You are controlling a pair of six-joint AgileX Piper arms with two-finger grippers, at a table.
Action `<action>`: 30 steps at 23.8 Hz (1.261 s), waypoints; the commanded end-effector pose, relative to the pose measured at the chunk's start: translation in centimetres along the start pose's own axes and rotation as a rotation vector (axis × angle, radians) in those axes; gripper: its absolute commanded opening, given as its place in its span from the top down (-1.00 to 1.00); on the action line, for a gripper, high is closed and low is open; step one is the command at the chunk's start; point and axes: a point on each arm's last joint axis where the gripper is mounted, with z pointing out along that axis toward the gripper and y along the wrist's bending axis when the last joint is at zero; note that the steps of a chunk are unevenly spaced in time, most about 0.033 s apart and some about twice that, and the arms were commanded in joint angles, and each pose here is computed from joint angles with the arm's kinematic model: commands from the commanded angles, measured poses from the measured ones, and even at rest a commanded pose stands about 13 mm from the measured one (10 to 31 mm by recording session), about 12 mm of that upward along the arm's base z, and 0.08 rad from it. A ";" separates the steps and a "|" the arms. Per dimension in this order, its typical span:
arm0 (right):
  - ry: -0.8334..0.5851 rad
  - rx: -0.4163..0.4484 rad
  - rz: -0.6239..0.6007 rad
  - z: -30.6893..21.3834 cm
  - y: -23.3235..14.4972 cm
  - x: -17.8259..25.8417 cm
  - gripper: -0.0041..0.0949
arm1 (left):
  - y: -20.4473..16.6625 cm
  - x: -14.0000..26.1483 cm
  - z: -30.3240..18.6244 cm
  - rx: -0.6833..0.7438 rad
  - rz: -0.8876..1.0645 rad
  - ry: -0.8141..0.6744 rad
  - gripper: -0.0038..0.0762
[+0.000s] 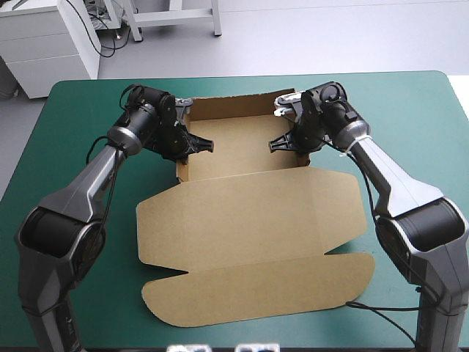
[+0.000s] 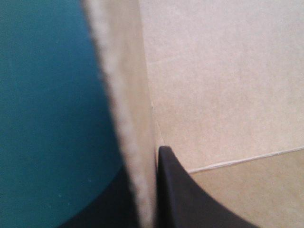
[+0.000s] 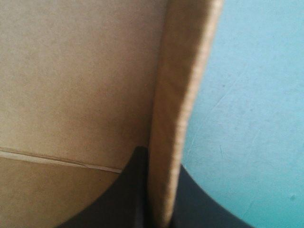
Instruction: Fold the box
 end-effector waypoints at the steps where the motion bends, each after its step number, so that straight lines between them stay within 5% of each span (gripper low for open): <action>1: -0.013 0.058 -0.058 -1.8 -1.0 -0.1 0.96 | 0.8 -0.3 -1.6 -0.075 0.083 -0.028 0.92; 14: 0.011 0.033 -0.012 0.7 -0.6 -0.5 0.90 | 0.5 -0.5 0.6 -0.065 0.079 0.024 0.92; 18: 0.024 0.015 -0.014 0.7 -0.4 -0.4 0.50 | 0.6 -0.5 0.7 -0.071 0.121 0.027 0.92; 23: 0.025 0.016 -0.013 0.7 -0.5 -0.4 -0.28 | 0.7 -0.6 0.4 -0.084 0.107 0.013 0.68; 30: -0.011 0.015 0.003 0.5 -0.4 -0.7 -0.38 | 0.4 -2.0 -2.2 -0.065 0.122 -0.090 0.32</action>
